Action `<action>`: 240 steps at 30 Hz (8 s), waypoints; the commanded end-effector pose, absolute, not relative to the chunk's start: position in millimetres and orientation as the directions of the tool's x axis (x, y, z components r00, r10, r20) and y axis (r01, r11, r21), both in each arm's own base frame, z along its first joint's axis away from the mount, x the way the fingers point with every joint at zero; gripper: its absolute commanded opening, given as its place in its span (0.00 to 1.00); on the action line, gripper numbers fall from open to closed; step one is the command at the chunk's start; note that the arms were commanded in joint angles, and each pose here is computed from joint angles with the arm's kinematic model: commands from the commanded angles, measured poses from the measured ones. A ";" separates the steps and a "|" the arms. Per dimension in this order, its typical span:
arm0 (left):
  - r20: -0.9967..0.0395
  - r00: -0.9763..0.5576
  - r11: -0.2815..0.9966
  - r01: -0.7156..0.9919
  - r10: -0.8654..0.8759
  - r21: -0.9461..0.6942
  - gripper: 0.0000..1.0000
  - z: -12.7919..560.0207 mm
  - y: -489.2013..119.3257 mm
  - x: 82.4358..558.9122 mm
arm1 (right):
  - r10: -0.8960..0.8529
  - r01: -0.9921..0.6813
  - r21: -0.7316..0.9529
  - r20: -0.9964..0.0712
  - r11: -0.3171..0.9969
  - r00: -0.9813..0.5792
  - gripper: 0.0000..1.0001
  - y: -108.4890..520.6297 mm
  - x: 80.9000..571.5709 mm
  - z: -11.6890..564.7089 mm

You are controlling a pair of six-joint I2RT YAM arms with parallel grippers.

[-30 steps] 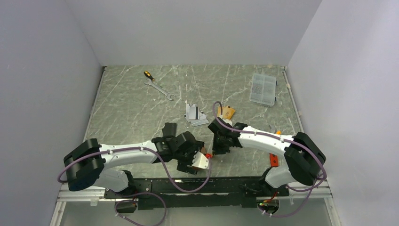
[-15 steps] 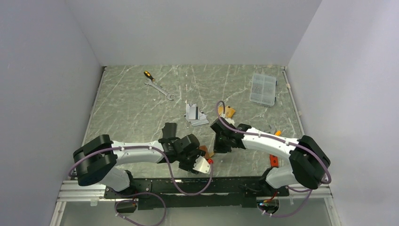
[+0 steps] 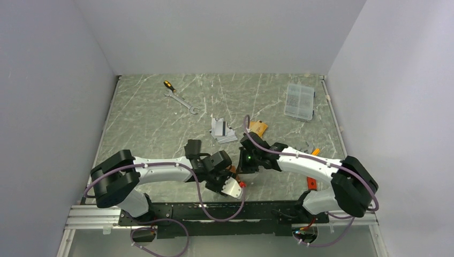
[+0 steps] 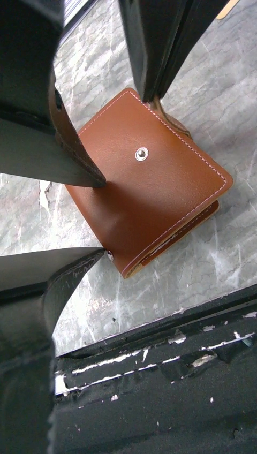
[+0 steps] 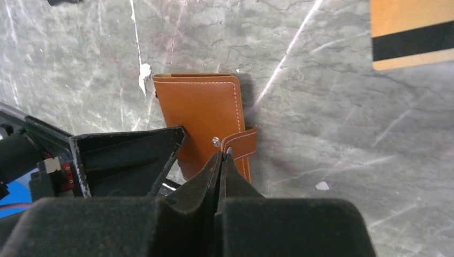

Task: Put the credit cards into the card holder
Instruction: Close the card holder at the center of the board.

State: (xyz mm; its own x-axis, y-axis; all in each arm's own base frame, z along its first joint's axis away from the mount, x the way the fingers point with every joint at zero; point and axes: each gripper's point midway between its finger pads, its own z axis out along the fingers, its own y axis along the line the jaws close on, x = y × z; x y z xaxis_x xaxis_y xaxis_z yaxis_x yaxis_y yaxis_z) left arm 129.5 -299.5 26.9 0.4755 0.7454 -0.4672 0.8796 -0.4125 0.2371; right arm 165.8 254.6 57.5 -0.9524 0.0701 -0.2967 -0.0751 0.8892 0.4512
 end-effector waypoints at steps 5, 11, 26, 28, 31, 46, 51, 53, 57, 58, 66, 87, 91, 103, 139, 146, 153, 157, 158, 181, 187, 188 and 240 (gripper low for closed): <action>-0.459 0.486 -0.445 0.872 0.743 0.203 0.48 27.0 -299.8 124.3 | -0.025 -0.164 0.514 -0.265 0.842 -0.964 0.00 280.5 164.9 50.4; -0.450 0.482 -0.439 0.875 0.751 0.204 0.46 26.9 -297.2 127.1 | -0.059 -0.181 0.514 -0.245 0.839 -0.968 0.00 281.7 160.5 45.5; -0.463 0.470 -0.421 0.882 0.752 0.212 0.43 34.0 -296.2 132.2 | -0.070 -0.174 0.543 -0.207 0.822 -0.976 0.00 276.9 156.4 51.6; -0.462 0.469 -0.420 0.882 0.753 0.212 0.42 34.0 -295.9 132.7 | -0.064 -0.160 0.539 -0.194 0.827 -0.979 0.00 274.0 156.1 48.7; -0.462 0.468 -0.420 0.883 0.754 0.209 0.41 33.3 -295.1 132.3 | -0.060 -0.148 0.516 -0.184 0.843 -0.981 0.00 268.1 156.7 46.2; -0.463 0.468 -0.429 0.882 0.753 0.195 0.36 34.5 -293.0 129.5 | -0.059 -0.136 0.379 -0.210 0.915 -0.976 0.01 245.3 166.0 50.1; -0.466 0.464 -0.429 0.884 0.753 0.187 0.35 35.1 -292.3 127.8 | -0.044 -0.115 0.318 -0.222 0.941 -0.974 0.08 234.6 170.3 51.1; -0.468 0.465 -0.431 0.883 0.751 0.185 0.34 35.7 -292.9 127.4 | -0.039 -0.108 0.291 -0.235 0.951 -0.971 0.10 230.2 173.7 54.1; -0.468 0.463 -0.432 0.884 0.752 0.180 0.33 35.3 -293.5 127.2 | -0.029 -0.095 0.247 -0.258 0.964 -0.966 0.13 222.5 179.1 60.6; -0.468 0.463 -0.434 0.883 0.752 0.177 0.33 34.9 -293.4 126.5 | -0.028 -0.094 0.244 -0.260 0.965 -0.965 0.12 221.6 178.9 61.2; -0.468 0.462 -0.434 0.884 0.753 0.175 0.32 36.4 -293.5 126.5 | -0.021 -0.090 0.264 -0.253 0.960 -0.967 0.14 225.4 178.2 58.8; -0.457 0.465 -0.443 0.882 0.758 0.162 0.28 33.8 -292.4 126.5 | -0.020 -0.086 0.312 -0.207 0.946 -0.978 0.00 242.0 177.9 46.7; -0.453 0.464 -0.444 0.882 0.761 0.159 0.29 31.8 -292.3 127.0 | -0.007 -0.082 0.318 -0.229 0.944 -0.973 0.00 241.1 179.7 52.9; -0.454 0.462 -0.446 0.882 0.762 0.150 0.29 29.5 -295.1 127.3 | -0.028 -0.135 0.407 -0.258 0.903 -0.966 0.00 250.1 173.9 75.7; -0.451 0.456 -0.436 0.887 0.767 0.155 0.28 32.1 -292.5 131.3 | -0.075 -0.143 0.530 -0.148 0.836 -0.986 0.00 289.1 149.5 50.3; -0.450 0.455 -0.435 0.887 0.769 0.154 0.27 31.4 -291.1 131.6 | -0.078 -0.141 0.522 -0.141 0.842 -0.987 0.00 289.7 149.9 45.2; -0.448 0.454 -0.436 0.887 0.770 0.149 0.27 31.4 -289.4 131.4 | -0.054 -0.129 0.481 -0.168 0.867 -0.984 0.00 283.0 156.9 41.2; -0.448 0.452 -0.435 0.888 0.771 0.146 0.27 31.1 -288.8 131.3 | -0.045 -0.119 0.461 -0.168 0.879 -0.985 0.00 279.2 157.7 36.7; -0.448 0.451 -0.435 0.889 0.772 0.145 0.27 31.3 -288.4 131.1 | -0.044 -0.118 0.461 -0.167 0.880 -0.985 0.00 278.8 157.2 35.8; -0.453 0.436 -0.420 0.896 0.777 0.142 0.27 36.0 -283.1 136.4 | -0.023 -0.100 0.375 -0.203 0.922 -0.979 0.00 269.5 155.7 22.2; -0.448 0.437 -0.419 0.896 0.780 0.145 0.26 34.8 -280.0 137.1 | -0.031 -0.123 0.427 -0.215 0.896 -0.976 0.00 276.8 156.1 32.2; -0.446 0.435 -0.418 0.897 0.782 0.142 0.26 33.9 -279.1 137.3 | -0.046 -0.139 0.458 -0.208 0.878 -0.977 0.00 281.9 154.9 35.5; -0.542 0.457 -0.305 0.886 0.705 0.349 0.28 53.7 -271.5 148.9 | -0.097 -0.133 0.168 -0.209 0.977 -0.973 0.36 273.2 148.2 39.8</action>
State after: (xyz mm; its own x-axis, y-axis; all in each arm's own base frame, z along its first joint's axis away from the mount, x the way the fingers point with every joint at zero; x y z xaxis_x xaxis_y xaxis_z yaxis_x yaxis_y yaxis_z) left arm 145.1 -257.5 42.8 0.4239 0.7539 -0.5020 0.9049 -0.3292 0.2698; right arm 142.1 264.5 31.9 -0.9763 -0.1272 -0.1752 -0.1513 0.9797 0.1316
